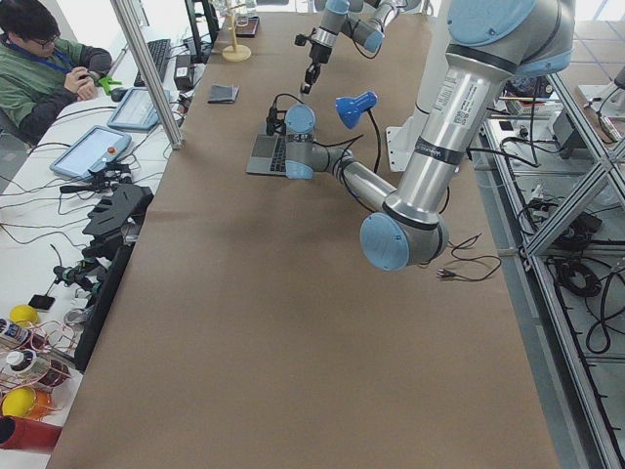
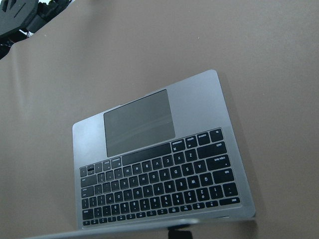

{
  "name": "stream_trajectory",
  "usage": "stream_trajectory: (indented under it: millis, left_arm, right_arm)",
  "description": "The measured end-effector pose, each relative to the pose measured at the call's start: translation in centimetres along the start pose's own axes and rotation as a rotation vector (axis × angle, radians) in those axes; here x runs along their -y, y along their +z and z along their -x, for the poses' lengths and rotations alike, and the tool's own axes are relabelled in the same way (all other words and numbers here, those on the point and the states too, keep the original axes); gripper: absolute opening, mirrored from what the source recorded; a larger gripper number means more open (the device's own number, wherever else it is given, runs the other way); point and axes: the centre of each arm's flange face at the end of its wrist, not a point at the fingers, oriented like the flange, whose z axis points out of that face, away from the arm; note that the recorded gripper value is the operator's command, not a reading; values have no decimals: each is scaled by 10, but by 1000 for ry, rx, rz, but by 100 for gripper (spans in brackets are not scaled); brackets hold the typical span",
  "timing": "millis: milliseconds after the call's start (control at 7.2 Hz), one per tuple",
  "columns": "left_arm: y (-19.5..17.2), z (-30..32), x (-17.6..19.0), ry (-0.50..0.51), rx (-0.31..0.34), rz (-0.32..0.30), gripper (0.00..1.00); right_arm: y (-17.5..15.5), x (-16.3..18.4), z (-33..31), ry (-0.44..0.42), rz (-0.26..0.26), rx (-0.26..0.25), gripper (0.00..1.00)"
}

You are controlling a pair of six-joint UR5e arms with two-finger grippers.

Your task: Close laptop

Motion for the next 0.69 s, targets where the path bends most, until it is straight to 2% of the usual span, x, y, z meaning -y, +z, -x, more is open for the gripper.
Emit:
stream_trajectory:
  millis: [278,694]
  left_arm:
    - [3,1,7,-5,11,-18,0]
    - [27,6,33,8,58,-88,0]
  right_arm:
    - [12,17,4,11,-25,-15,0]
    - [41,38,5,26,-50,-58,0]
